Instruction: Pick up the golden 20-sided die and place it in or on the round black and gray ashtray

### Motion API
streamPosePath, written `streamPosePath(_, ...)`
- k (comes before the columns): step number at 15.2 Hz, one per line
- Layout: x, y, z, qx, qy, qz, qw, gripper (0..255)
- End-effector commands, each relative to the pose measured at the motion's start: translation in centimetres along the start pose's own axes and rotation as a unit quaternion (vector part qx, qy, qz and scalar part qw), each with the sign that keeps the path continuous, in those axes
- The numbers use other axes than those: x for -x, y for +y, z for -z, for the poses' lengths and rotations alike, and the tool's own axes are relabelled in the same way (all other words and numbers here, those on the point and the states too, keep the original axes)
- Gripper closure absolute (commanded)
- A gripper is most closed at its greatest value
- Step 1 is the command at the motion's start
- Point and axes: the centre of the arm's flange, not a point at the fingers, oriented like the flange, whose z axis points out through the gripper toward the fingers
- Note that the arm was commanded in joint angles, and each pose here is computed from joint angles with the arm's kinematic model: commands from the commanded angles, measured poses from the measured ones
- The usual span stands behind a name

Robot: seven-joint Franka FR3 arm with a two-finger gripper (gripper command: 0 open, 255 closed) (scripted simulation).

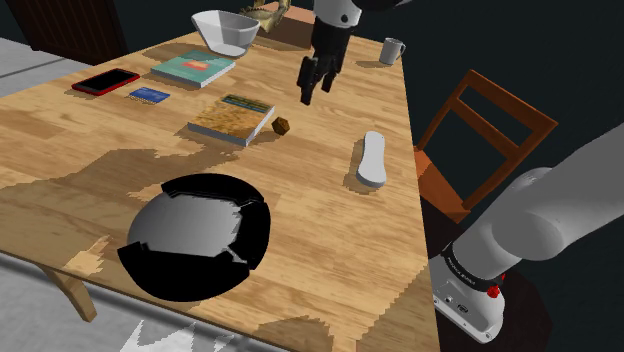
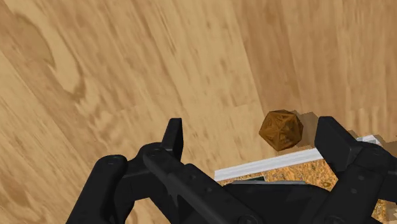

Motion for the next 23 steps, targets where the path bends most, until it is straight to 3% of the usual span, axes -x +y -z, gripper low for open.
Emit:
streamPosePath(1,-2.0,-1.5,-1.5,0.001,-0.009,0.01,0.9999,0)
streamPosePath(6,-6.0,-5.1,-5.3,0.004,-0.029,0.033,0.999,0)
streamPosePath(14,-5.8,-5.1,-9.3,0.004,-0.029,0.033,0.999,0)
streamPosePath(21,-5.8,-5.1,-9.3,0.004,-0.029,0.033,0.999,0)
streamPosePath(22,-5.8,-5.1,-9.3,0.004,-0.029,0.033,0.999,255)
streamPosePath(23,-5.8,-5.1,-9.3,0.004,-0.029,0.033,0.999,255)
